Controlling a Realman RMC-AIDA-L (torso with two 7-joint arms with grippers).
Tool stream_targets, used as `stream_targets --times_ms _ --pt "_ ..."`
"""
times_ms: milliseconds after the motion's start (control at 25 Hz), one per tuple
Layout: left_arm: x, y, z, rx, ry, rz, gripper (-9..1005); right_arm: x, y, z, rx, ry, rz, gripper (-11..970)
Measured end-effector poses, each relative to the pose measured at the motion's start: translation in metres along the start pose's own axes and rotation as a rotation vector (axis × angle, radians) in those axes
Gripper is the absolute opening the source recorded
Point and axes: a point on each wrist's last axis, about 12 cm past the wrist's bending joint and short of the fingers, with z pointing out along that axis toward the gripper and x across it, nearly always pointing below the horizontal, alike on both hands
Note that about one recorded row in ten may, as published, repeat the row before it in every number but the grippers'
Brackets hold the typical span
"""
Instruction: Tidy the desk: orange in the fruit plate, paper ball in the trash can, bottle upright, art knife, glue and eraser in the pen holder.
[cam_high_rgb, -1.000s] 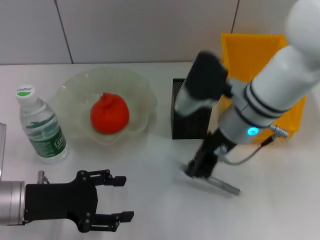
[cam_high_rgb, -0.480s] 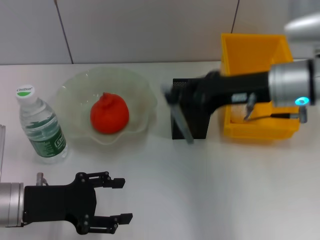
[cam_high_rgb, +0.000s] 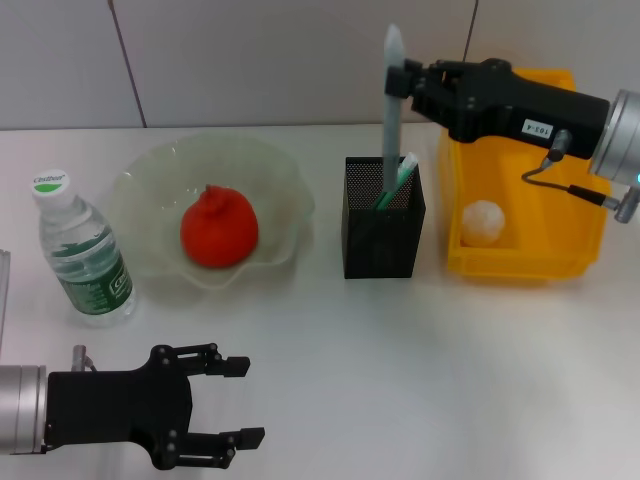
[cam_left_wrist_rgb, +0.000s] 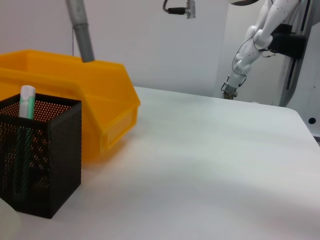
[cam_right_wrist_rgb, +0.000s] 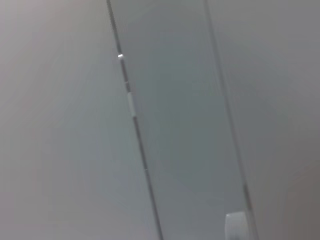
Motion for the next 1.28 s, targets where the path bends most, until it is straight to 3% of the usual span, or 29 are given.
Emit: stream_targets --times_ms 240,360,1120,1280 --pt "0.001 0.0 0.0 -0.004 0.0 0.002 785 0.01 -0.019 0.0 0.168 0.002 0.037 133" --pt "0.001 0.0 0.0 -0.005 -0.001 0.002 785 0.014 -0.022 0.001 0.192 0.017 0.042 134" --pt "0.001 -0.001 -0.001 -0.006 -0.006 0.002 785 0.035 -0.027 0.032 0.225 0.112 0.039 131" --pt "0.001 0.0 -0.001 -0.011 -0.008 0.002 785 0.038 -0.026 0.031 0.225 0.122 0.038 221"
